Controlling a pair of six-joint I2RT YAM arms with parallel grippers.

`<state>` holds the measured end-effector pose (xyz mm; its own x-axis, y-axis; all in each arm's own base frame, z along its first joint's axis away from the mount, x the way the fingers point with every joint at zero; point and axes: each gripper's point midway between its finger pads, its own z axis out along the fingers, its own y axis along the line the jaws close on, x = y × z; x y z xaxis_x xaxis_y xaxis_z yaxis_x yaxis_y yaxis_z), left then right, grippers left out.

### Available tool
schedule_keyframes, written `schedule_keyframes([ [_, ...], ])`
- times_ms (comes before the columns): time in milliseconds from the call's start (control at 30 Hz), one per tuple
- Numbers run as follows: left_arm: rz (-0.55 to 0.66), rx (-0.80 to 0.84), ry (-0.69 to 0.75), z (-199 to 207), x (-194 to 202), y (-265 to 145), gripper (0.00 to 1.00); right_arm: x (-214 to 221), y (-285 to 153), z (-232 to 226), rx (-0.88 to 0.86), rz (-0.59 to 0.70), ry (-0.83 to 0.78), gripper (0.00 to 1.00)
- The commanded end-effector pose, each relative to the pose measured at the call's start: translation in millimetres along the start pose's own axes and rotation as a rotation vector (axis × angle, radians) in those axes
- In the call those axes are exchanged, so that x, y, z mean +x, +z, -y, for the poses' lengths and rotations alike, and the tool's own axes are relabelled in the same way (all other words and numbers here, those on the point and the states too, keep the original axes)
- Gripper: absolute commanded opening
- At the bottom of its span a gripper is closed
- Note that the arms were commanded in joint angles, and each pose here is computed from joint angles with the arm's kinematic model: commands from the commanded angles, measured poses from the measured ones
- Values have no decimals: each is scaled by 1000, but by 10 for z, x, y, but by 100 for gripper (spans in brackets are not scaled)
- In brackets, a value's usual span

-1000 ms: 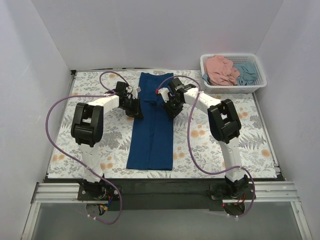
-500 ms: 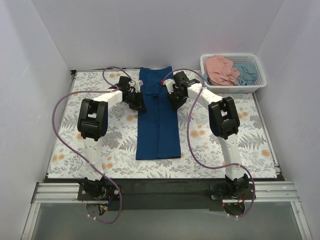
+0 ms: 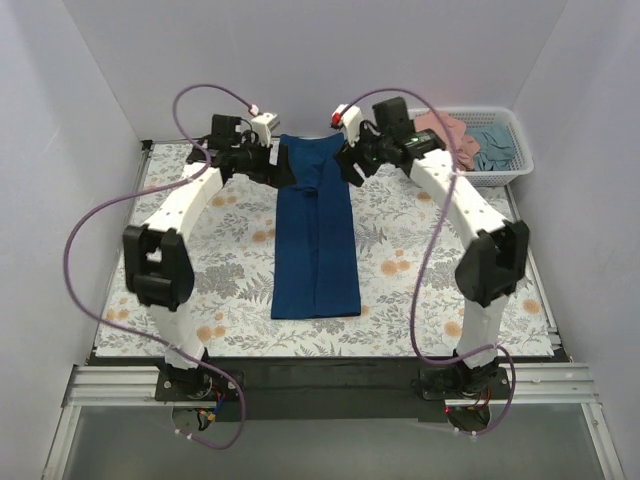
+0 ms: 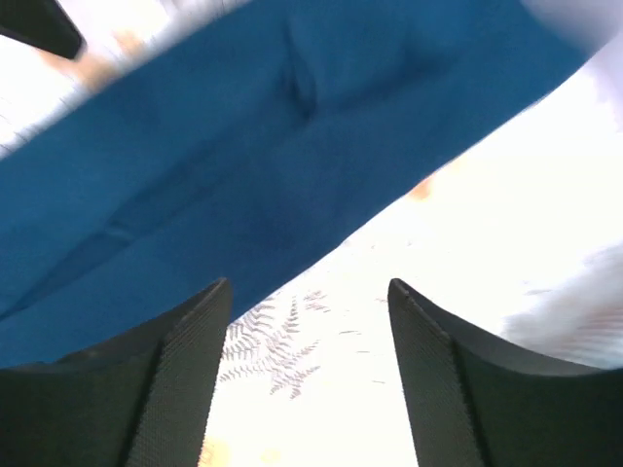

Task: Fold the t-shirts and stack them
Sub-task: Fold the tshirt

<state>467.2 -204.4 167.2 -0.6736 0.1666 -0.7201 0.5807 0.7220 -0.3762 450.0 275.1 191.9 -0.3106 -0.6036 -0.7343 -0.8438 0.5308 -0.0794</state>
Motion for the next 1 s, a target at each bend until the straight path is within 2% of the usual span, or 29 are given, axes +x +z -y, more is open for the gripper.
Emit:
schedule_keyframes([
  [0, 227, 79, 323, 736, -531, -966, 82, -879, -1098, -182, 36, 293, -217, 78],
  [33, 271, 95, 381, 844, -560, -1075, 82, -946, -1203, -273, 12, 332, -243, 82],
  [67, 285, 114, 420, 903, -476, -1122, 82, -1001, -1278, -320, 11, 370, -281, 90],
  [100, 341, 114, 493, 1069, -484, -1349, 82, -1091, -1503, -409, 18, 428, -312, 98],
  [133, 303, 155, 488, 1079, -176, -1267, 83, -917, -1420, -530, -37, 416, -303, 98],
  [167, 305, 166, 534, 1119, -78, -1302, 83, -879, -1462, -621, -59, 428, -365, 98],
  [200, 328, 159, 667, 1222, -12, -1467, 83, -848, -1632, -764, -80, 453, -429, 98],
  [233, 249, 221, 659, 1258, 372, -1400, 83, -588, -1517, -946, -158, 430, -446, 98],
  [300, 205, 256, 726, 1323, 705, -1449, 84, -388, -1646, -1156, -172, 443, -542, 98],
  [333, 202, 261, 803, 1394, 847, -1532, 84, -83, -1482, -1322, -220, 388, -540, 98],
  [367, 145, 254, 775, 1303, 1149, -1441, 84, 100, -1426, -1436, -242, 359, -562, 98],
  [433, 129, 250, 821, 1301, 1377, -1442, 85, 388, -1361, -1715, -270, 302, -656, 98],
  [467, 73, 254, 808, 1225, 1658, -1350, 85, 755, -1198, -1873, -322, 226, -657, 98],
  [567, -5, 276, 877, 1197, 2028, -1222, 86, 1317, -996, -2243, -410, 116, -763, 98],
  [633, -72, 274, 904, 1119, 2316, -1117, 86, 1507, -908, -2401, -444, 87, -803, 98],
  [700, -104, 274, 922, 1065, 2499, -1049, 84, 1635, -795, -2475, -464, 74, -802, 94],
  [767, -95, 278, 965, 1079, 2544, -988, 79, 1658, -705, -2527, -469, 82, -803, 89],
  [800, -107, 281, 969, 1065, 2637, -961, 76, 1777, -633, -2549, -482, 58, -801, 85],
  [833, -104, 280, 998, 1075, 2655, -922, 70, 1840, -588, -2560, -481, 44, -808, 78],
  [967, -120, 292, 1036, 1080, 2796, -831, 58, 2000, -441, -2552, -470, 24, -819, 63],
])
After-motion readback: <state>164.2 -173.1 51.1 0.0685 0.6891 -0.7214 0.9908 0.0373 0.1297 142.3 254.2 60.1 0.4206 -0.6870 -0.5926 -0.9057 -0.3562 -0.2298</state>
